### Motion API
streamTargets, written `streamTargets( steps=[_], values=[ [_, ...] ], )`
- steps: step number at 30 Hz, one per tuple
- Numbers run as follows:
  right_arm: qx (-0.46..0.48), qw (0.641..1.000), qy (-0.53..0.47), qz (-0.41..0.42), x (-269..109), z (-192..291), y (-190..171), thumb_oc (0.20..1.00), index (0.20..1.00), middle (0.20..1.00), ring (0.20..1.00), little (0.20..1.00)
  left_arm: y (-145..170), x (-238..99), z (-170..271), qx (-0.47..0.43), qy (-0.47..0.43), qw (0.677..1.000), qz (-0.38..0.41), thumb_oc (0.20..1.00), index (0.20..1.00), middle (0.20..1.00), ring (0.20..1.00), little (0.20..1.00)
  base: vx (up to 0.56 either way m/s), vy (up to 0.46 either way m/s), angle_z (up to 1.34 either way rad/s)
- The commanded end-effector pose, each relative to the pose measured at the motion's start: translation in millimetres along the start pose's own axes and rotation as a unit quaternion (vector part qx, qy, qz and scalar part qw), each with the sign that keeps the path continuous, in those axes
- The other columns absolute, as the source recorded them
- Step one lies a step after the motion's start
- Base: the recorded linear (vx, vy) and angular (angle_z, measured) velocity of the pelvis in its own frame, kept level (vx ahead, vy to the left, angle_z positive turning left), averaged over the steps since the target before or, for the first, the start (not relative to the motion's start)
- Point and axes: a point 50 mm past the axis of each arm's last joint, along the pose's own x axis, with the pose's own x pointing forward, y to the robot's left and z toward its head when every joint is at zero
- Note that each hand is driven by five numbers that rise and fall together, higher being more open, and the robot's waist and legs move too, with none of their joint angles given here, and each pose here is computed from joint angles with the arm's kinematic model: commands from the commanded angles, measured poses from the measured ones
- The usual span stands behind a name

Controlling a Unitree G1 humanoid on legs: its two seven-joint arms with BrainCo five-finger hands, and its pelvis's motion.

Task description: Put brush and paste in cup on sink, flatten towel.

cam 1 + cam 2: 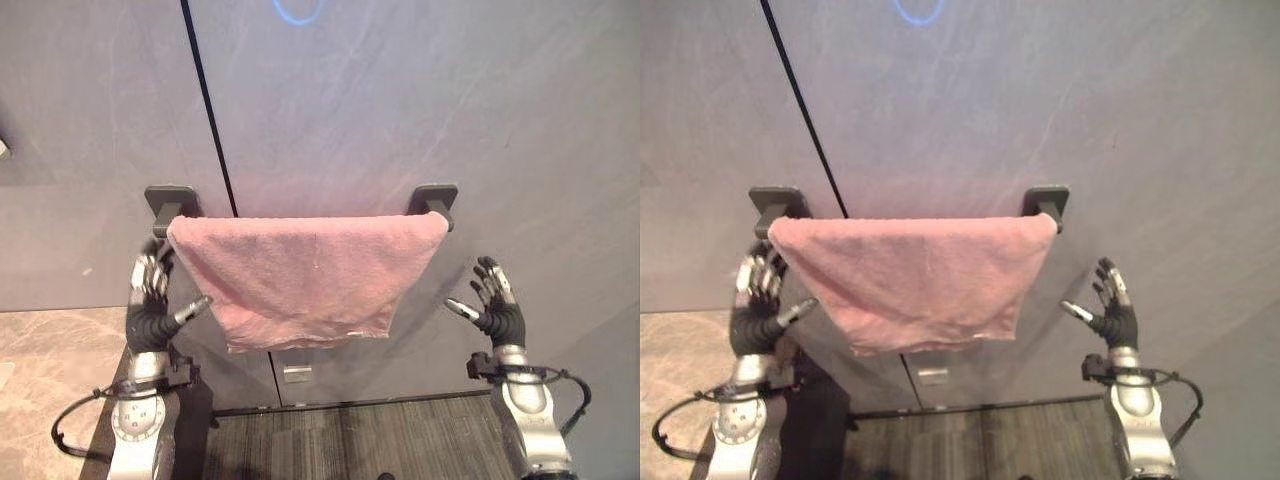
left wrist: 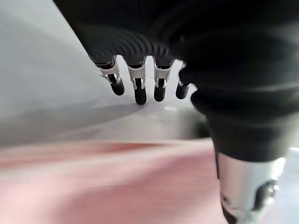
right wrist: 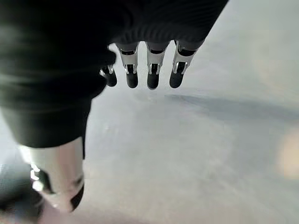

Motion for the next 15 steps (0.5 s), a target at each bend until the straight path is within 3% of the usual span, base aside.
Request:
streamTargets(
  steps=[1,9,15],
  values=[
    [0.026,0.999,-0.036,0.000,4.2,15.5,-8.9,1.000,1.000,1.000,1.000,1.000,2.9,0.6,3.8,0.004,-0.008,1.000,-0.003,1.000,1.000,1.000,1.000,1.000,-0.02,-0.005,0.06],
    [0.023,0.988,0.141,-0.063,-23.1,-59.4,-28.3,1.000,1.000,1.000,1.000,1.000,10.7,-37.0,-79.3,0.068,0.200,0.977,0.010,1.000,1.000,1.000,1.000,1.000,-0.01,-0.006,0.06],
    [0.053,0.972,0.224,-0.050,-34.7,-88.4,-19.2,1.000,1.000,1.000,1.000,1.000,8.1,-41.7,-92.7,0.035,0.240,0.970,0.025,1.000,1.000,1.000,1.000,1.000,0.00,0.000,0.00]
  ],
)
